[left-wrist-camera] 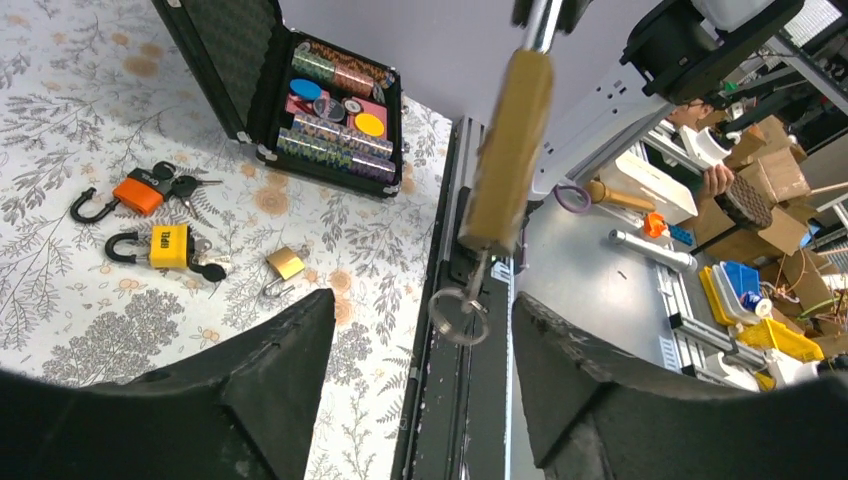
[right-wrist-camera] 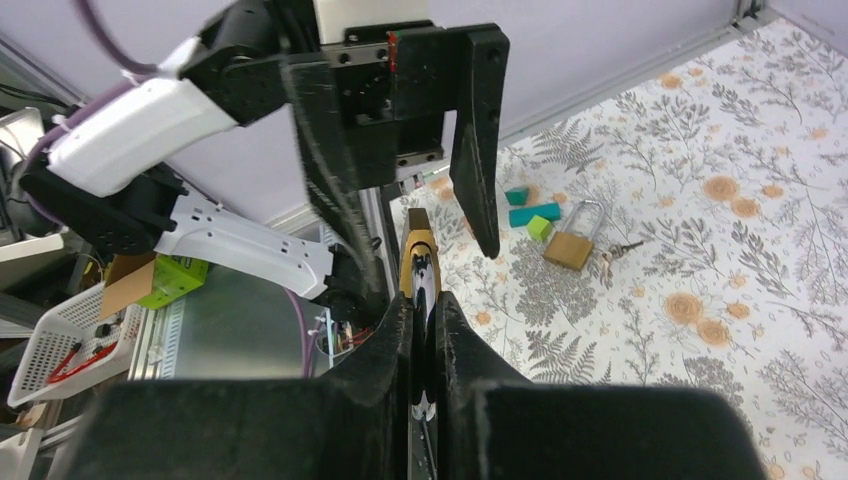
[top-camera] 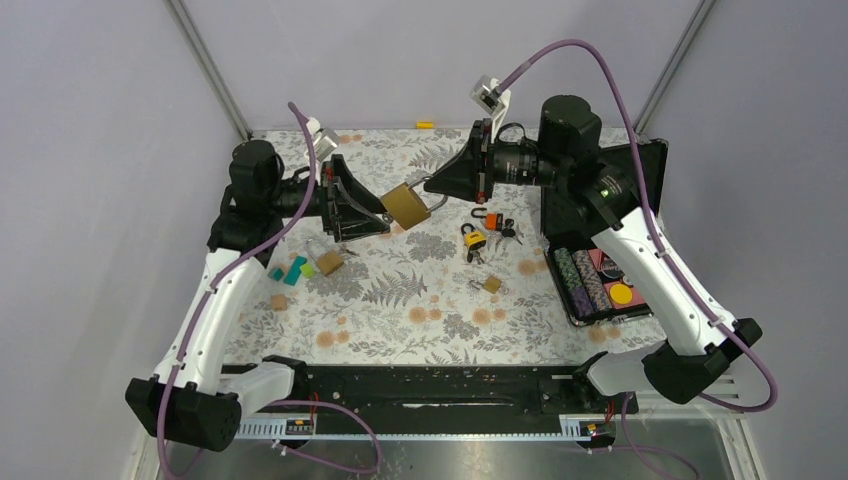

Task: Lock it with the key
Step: Lock the lock, then place the lock at the center of the board.

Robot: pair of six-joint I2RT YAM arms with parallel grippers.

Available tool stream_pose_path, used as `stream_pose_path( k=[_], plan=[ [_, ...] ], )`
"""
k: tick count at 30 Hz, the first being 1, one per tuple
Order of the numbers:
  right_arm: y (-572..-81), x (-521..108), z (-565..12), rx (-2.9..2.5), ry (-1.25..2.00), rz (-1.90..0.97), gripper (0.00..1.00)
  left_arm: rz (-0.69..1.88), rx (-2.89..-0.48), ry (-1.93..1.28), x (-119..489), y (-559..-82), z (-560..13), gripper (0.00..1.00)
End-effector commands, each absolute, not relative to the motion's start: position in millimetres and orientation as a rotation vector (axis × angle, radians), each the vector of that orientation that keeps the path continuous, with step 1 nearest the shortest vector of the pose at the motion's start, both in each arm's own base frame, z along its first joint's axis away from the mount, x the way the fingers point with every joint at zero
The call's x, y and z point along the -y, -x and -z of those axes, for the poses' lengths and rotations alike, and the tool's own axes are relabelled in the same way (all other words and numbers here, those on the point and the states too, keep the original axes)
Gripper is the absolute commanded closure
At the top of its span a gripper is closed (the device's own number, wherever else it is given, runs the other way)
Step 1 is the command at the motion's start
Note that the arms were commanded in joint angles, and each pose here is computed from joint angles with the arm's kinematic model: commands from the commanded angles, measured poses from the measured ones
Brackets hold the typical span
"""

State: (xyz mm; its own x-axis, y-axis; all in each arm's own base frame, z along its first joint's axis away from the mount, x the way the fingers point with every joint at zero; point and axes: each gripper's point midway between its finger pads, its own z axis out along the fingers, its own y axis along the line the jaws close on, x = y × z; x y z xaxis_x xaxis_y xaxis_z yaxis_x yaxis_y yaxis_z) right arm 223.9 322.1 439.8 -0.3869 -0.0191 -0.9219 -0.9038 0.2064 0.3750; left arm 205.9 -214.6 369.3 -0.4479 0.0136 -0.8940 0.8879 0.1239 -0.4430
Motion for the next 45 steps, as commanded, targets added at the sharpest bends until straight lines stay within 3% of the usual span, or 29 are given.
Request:
stream_pose_path(
  k=[1,8,10,12,15,32,35,42,45],
  plan=[
    [-200.7,-312.1,-508.6,-1.342,0.908,-1.339,1.0,1.477,-1.51,-0.941,218.1,-200.2,-393.6,0.37],
    [-199.4,-314.6,-515.8,-1.306,0.897,-1.374,1.0,1.552,-1.435,-0.957,226.1,-189.5,-410.6,0.4],
    [-201.3,-315.3,-518.1,-1.299,0.881,-1.38,1.0,1.56,-1.431,-0.974,227.4,-187.1,-412.1,0.57],
    [-202.5,-314.9,-520.3,-1.295,0.876,-1.379,1.0,1.554,-1.429,-0.98,227.2,-187.1,-412.5,0.83],
    [-207.3,-313.2,-521.4,-1.297,0.86,-1.364,1.0,1.524,-1.452,-0.986,225.8,-190.3,-408.4,1.0],
    [-248.9,-280.0,-520.7,-1.332,0.733,-1.235,1.0,1.346,-1.525,-0.883,203.8,-225.9,-400.4,1.0],
    [-272.8,-284.4,-499.5,-1.407,0.678,-1.22,1.0,1.221,-1.642,-0.706,196.0,-262.3,-381.7,1.0],
    [-372.3,-302.9,-400.7,-1.698,0.317,-1.171,1.0,0.989,-2.002,0.037,161.5,-376.4,-288.1,1.0],
    [-399.3,-315.4,-353.0,-1.779,0.248,-1.186,1.0,0.866,-2.064,0.175,148.7,-406.9,-253.7,1.0]
  ],
)
